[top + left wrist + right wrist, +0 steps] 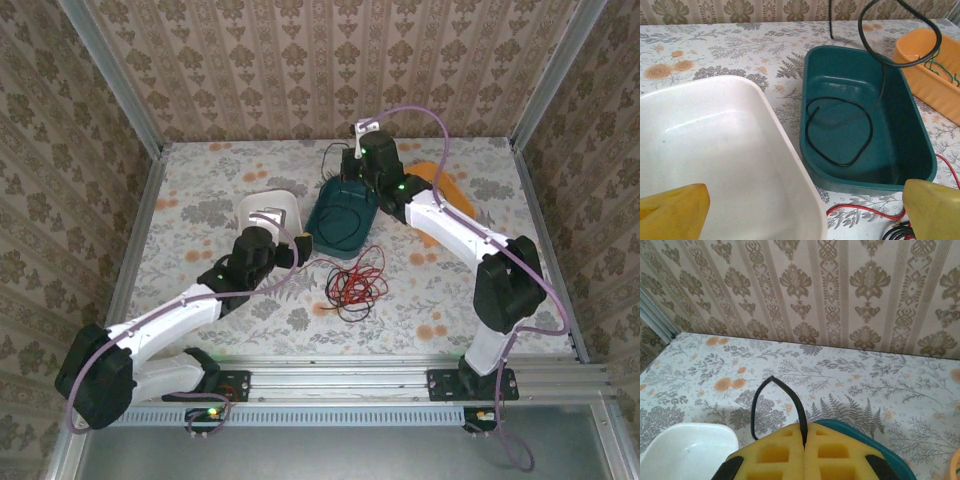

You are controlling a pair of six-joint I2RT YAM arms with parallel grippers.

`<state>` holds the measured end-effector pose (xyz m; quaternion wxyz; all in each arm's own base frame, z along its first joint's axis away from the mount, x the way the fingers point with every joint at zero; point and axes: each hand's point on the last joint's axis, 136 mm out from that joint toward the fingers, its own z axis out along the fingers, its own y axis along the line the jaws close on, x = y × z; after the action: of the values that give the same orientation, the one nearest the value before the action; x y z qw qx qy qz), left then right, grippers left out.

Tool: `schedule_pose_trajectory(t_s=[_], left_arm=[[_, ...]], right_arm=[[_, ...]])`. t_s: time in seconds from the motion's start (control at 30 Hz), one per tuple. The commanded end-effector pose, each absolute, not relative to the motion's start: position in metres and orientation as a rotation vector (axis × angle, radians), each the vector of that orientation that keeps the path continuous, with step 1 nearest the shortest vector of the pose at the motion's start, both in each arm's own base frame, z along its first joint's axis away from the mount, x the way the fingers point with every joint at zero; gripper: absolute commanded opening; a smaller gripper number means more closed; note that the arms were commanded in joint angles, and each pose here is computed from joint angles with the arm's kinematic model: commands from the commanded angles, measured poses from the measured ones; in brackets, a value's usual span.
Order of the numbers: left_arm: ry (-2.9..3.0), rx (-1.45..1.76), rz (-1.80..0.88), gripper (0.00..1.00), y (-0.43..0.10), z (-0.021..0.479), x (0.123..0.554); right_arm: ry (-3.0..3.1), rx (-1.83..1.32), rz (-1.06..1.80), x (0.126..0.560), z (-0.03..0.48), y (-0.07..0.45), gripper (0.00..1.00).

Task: Untangle the cables

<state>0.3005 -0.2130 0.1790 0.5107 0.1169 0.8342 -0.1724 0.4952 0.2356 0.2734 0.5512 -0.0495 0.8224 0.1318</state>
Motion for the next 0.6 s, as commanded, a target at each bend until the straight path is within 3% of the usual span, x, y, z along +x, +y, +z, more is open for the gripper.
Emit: schedule_pose_trajectory(t_s=[0.0,0.5,0.57], left_arm=[[2.012,0.266,-0.375,1.0,-0.205,0.178,0.301],[2.03,0.293,-0.369,1.0,-0.205,0.172,0.298],[2.044,0.315,-0.366,1.0,-0.207,0.169,0.297]], right_arm=[[1.991,-0.057,0.298,0.505,0.245,0.231,0.0],[2.217,0.018,0.172,0.497,0.141,0.212,0.0],[2.259,0.022,0.158,0.498,0.129,0.211,0.13]])
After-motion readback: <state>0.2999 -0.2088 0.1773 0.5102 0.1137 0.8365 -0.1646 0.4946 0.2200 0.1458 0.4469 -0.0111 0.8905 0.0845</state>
